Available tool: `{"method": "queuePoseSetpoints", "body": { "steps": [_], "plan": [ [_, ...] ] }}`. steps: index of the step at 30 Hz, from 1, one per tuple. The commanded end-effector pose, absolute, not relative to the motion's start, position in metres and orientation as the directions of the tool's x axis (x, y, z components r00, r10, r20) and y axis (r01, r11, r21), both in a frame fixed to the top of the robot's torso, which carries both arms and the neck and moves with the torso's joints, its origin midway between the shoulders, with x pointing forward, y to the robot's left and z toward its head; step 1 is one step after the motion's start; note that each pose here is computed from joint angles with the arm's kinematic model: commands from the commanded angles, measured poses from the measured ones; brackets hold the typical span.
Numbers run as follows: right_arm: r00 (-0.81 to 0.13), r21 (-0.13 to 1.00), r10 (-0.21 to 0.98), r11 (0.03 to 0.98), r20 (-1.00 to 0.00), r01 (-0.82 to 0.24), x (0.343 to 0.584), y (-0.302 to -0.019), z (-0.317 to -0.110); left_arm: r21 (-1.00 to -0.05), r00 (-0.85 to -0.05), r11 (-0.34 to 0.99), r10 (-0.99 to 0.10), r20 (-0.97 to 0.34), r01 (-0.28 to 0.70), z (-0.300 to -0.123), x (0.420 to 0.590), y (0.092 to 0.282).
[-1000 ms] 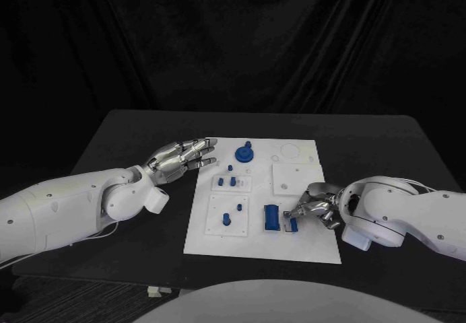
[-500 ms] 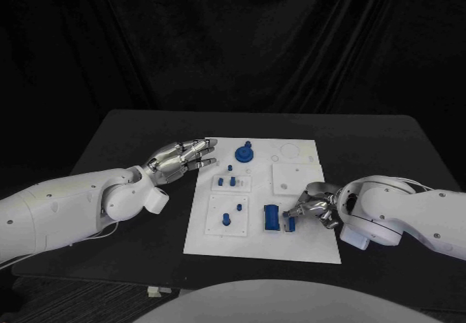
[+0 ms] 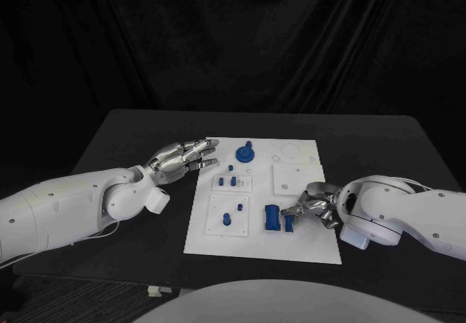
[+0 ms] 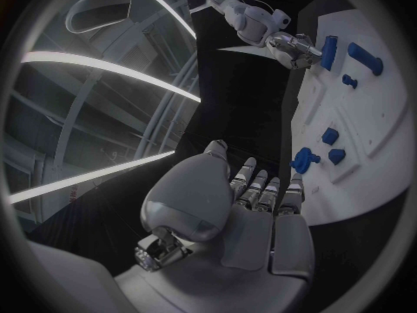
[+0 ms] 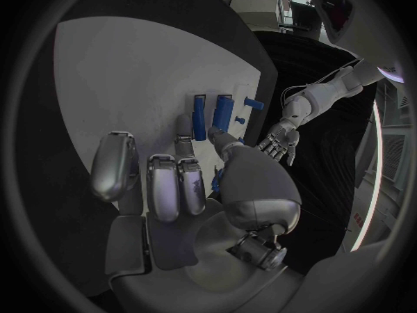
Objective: Assemble the parts on the task board
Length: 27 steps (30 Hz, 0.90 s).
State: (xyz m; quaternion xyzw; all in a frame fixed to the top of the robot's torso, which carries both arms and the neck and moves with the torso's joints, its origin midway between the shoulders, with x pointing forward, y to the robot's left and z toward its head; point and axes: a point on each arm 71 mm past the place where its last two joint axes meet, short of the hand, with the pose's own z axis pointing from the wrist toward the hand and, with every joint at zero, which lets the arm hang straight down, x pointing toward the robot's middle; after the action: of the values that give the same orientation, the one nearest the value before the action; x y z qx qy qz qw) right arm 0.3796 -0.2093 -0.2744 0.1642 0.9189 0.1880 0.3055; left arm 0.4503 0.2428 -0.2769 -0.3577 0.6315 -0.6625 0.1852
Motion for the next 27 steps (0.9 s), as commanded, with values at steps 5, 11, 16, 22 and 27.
{"method": "queuePoseSetpoints", "body": {
  "steps": [5, 11, 16, 22, 27],
  "plan": [
    [-0.764, 0.434, 0.413, 0.880, -0.496, 0.194, 0.378, -0.208, -0.276, -0.966, -0.688, -0.145, -0.680, 0.253, -0.212, -0.277, 0.449, 0.241],
    [-0.760, 0.440, 0.419, 0.877, -0.497, 0.195, 0.378, -0.209, -0.275, -0.966, -0.689, -0.145, -0.679, 0.254, -0.214, -0.278, 0.449, 0.241],
    [-0.738, 0.461, 0.445, 0.864, -0.508, 0.203, 0.376, -0.216, -0.272, -0.966, -0.688, -0.144, -0.680, 0.254, -0.215, -0.278, 0.449, 0.241],
    [-0.692, 0.499, 0.481, 0.844, -0.539, 0.198, 0.380, -0.227, -0.258, -0.966, -0.686, -0.143, -0.683, 0.253, -0.214, -0.278, 0.448, 0.242],
    [-0.641, 0.564, 0.511, 0.813, -0.572, 0.145, 0.386, -0.233, -0.238, -0.966, -0.685, -0.142, -0.683, 0.253, -0.215, -0.278, 0.449, 0.242]
  ]
}}
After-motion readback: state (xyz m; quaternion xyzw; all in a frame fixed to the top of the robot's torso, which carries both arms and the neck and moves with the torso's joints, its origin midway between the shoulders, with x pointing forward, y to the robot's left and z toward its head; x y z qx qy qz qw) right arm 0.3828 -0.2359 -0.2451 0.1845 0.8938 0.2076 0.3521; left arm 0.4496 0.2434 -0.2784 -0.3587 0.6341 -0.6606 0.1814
